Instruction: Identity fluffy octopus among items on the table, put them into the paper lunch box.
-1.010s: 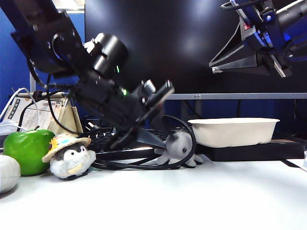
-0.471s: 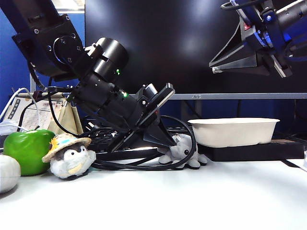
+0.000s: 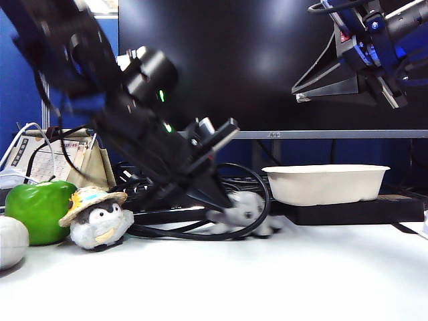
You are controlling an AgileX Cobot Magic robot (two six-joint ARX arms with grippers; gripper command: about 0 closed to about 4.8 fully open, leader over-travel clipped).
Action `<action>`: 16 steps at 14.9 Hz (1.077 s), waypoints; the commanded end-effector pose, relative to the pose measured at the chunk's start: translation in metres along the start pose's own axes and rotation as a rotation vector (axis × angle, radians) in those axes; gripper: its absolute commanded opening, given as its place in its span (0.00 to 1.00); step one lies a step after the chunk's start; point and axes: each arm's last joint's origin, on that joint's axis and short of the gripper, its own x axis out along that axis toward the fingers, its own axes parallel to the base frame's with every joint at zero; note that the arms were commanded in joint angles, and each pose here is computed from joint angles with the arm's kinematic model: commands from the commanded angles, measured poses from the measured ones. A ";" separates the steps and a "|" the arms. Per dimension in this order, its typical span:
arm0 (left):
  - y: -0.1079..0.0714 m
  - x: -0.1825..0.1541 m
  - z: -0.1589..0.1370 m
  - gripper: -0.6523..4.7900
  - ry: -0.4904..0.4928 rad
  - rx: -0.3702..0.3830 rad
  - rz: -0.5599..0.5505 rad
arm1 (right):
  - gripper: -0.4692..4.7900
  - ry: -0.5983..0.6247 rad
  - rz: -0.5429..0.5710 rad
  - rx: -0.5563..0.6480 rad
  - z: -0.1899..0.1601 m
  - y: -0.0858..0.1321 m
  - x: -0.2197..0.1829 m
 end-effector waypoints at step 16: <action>-0.034 -0.074 0.014 0.11 -0.048 0.134 0.121 | 0.19 -0.015 0.008 -0.012 0.003 0.001 0.000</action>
